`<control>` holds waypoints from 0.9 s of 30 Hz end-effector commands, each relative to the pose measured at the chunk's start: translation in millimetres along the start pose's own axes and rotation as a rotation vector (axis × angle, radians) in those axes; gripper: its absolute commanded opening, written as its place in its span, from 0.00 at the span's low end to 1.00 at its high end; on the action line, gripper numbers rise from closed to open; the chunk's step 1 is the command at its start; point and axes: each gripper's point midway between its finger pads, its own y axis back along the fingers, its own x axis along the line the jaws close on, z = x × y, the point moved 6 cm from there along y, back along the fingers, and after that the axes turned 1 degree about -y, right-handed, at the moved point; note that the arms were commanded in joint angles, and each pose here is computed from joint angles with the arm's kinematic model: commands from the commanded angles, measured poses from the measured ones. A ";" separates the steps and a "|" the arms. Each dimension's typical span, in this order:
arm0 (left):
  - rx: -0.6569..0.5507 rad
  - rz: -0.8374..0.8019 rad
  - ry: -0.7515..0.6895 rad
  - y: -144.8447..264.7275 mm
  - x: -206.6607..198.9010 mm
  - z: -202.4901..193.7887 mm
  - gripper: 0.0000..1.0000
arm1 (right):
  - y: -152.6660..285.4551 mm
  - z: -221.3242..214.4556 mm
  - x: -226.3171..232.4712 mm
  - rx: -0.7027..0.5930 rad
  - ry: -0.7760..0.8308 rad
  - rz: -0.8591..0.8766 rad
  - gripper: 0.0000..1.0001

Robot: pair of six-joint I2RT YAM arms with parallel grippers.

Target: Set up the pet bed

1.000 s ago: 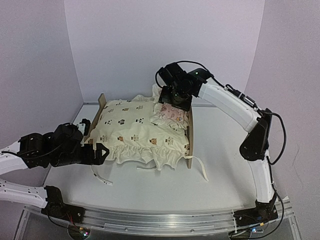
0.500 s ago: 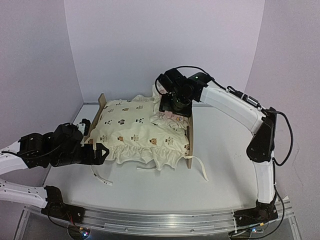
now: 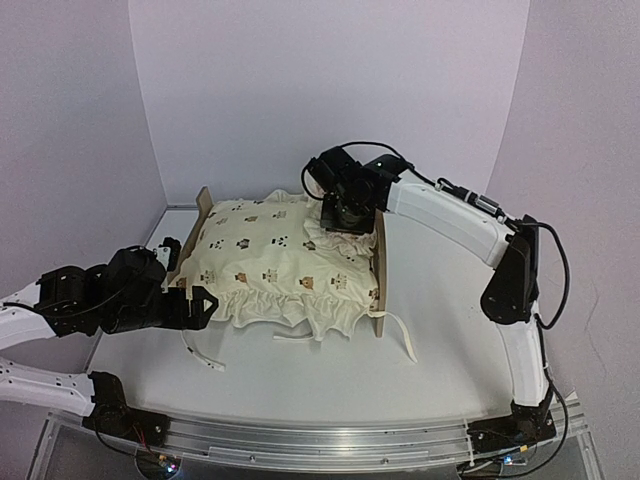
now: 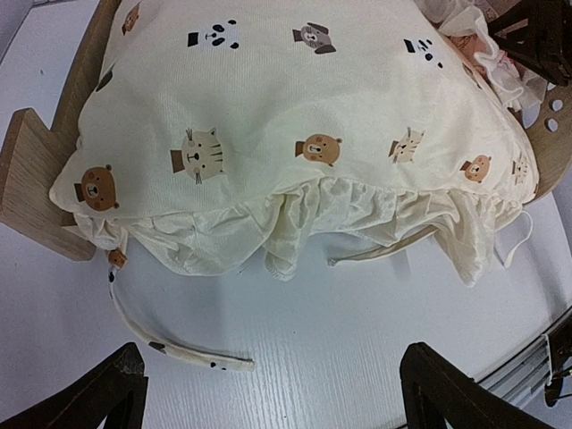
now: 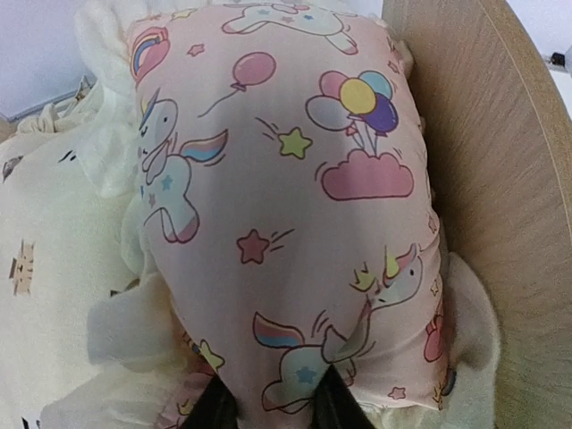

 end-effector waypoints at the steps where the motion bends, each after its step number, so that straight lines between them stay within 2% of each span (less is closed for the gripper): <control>1: -0.024 0.010 0.015 4.0 0.0 5.9 0.99 | 25.1 20.7 4.6 -0.105 -0.034 0.044 0.19; 4: -0.024 0.010 0.016 4.3 -0.1 6.2 1.00 | 40.9 26.2 7.9 -0.153 -0.039 0.050 0.00; 12: -0.026 0.003 0.018 5.5 -0.1 6.4 0.99 | 76.6 21.6 7.1 -0.241 -0.062 0.026 0.00; 27: -0.021 -0.014 0.026 10.1 0.5 5.5 0.99 | 75.5 -1.4 -7.7 -0.295 -0.115 -0.078 0.00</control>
